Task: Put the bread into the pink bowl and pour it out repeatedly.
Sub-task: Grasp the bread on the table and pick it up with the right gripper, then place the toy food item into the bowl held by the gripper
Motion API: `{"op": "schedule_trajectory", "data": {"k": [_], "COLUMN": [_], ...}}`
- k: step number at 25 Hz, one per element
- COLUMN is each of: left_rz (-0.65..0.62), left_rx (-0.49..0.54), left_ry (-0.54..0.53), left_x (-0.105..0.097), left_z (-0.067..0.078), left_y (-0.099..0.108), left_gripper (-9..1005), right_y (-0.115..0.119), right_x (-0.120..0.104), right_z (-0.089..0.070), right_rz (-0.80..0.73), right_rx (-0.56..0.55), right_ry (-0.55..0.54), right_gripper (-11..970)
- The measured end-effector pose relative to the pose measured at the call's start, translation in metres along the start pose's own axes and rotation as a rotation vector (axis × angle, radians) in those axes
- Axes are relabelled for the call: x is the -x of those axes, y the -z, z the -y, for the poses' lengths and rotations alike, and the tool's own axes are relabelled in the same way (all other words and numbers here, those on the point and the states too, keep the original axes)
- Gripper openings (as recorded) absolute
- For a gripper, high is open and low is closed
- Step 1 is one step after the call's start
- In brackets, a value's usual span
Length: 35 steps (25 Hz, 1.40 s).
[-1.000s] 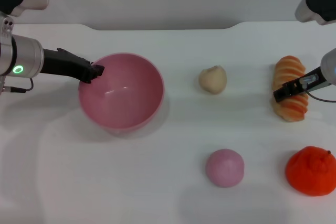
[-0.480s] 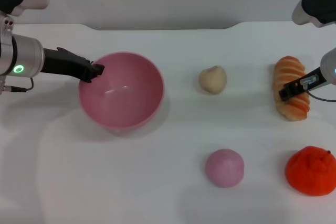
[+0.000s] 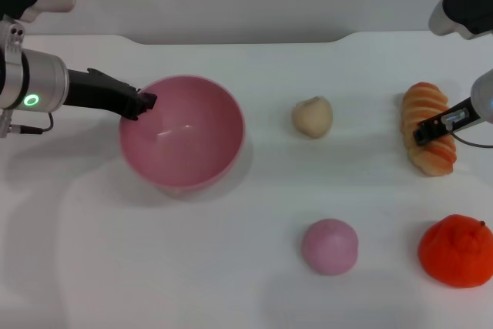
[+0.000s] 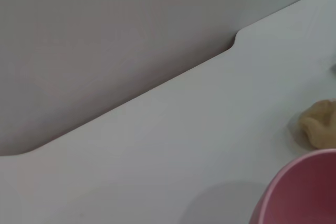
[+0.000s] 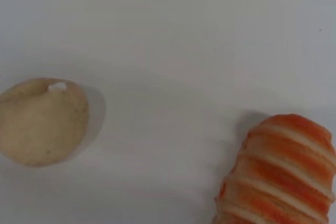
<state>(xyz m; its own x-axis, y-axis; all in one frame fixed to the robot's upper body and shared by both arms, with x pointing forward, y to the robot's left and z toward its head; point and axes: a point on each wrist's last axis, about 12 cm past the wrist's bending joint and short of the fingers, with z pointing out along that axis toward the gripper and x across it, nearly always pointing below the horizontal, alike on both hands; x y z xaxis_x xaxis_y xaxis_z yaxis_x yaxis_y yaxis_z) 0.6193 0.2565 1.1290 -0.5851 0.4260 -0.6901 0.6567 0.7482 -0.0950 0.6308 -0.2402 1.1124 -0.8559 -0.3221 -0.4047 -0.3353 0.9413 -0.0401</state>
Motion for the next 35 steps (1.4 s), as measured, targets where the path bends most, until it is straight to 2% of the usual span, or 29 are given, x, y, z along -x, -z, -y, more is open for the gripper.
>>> {"op": "schedule_trajectory", "data": {"k": [11,16,21,25,29,35], "left_rz": [0.004,0.006,0.009,0.010,0.015,0.022], "left_rx": [0.006,0.012,0.024,0.027,0.021,0.011], "left_ry": [-0.001,0.000,0.003,0.004,-0.002,-0.008], "left_x": [0.001,0.000,-0.001,-0.001,0.003,0.008], "left_z": [0.000,-0.002,-0.004,-0.005,-0.002,0.001], "left_y": [0.000,0.000,0.001,0.001,0.000,-0.003], "left_gripper": [49,49,49,49,49,50], "right_y": [0.005,0.020,0.047,0.078,0.106,0.118], "right_x": [0.007,0.022,0.043,0.064,0.081,0.090], "right_z": [0.001,-0.001,-0.009,-0.035,-0.072,-0.123], "right_rz": [0.039,0.120,0.241,0.375,0.480,0.552], "right_rx": [-0.010,-0.025,-0.040,-0.006,0.013,0.084], "right_ry": [0.010,0.031,0.082,0.165,0.305,0.464], "right_gripper": [235,204,168,152,147,141]}}
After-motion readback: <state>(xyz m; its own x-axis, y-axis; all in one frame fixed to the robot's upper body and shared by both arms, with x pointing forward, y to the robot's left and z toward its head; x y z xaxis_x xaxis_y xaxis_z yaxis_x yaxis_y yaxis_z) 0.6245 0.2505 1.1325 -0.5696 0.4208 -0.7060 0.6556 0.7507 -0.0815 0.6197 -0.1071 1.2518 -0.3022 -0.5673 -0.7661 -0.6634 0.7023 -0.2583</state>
